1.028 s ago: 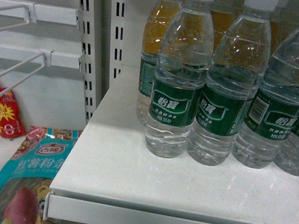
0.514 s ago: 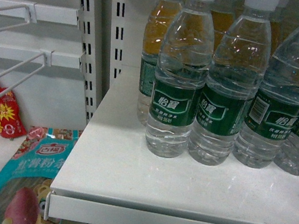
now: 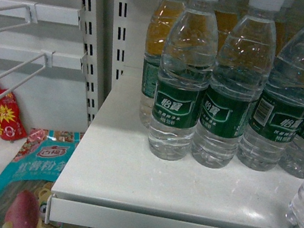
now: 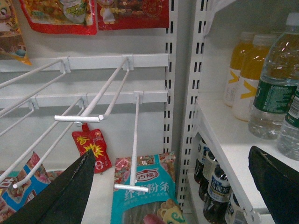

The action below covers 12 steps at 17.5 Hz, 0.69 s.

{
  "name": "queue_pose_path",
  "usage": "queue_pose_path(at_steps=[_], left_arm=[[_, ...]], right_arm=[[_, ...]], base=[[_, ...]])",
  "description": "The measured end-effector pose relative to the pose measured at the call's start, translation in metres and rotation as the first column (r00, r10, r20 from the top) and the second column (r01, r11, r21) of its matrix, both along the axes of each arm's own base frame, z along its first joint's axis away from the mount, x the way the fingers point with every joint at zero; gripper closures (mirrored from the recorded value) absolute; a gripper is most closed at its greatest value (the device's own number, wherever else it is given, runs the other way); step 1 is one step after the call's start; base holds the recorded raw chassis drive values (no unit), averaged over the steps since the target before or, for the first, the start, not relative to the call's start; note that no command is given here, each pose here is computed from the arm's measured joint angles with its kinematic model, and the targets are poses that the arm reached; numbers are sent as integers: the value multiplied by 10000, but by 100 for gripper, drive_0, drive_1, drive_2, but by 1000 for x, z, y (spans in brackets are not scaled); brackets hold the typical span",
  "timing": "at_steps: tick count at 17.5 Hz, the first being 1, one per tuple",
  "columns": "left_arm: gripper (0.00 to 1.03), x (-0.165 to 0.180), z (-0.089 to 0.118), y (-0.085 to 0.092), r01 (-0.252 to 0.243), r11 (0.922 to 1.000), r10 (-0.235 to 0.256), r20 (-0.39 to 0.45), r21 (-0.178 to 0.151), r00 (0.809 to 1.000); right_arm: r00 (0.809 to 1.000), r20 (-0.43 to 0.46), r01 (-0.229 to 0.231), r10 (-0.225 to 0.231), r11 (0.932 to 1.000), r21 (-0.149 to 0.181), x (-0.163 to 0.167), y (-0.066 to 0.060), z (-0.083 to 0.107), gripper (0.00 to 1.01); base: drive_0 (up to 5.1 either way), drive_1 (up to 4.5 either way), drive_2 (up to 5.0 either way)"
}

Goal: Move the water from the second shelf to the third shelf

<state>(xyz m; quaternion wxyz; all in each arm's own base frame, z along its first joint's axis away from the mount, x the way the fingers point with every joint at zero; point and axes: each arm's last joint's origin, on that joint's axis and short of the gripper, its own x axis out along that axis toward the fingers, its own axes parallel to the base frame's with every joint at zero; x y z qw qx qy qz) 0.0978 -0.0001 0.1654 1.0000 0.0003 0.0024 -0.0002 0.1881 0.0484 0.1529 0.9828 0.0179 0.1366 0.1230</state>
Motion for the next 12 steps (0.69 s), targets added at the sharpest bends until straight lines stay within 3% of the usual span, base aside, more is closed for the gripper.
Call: queue_pose_path(at_steps=[8,12], left_arm=[[5,0,0,0,0,10000,0,0,0,10000],[5,0,0,0,0,10000,0,0,0,10000]], right_arm=[[9995,175,258,-258,9997,29,17,5,4,64],[9989,53,470,-469,9988,-139,34,19,-5,64]], base=[[0,0,0],[0,0,0]])
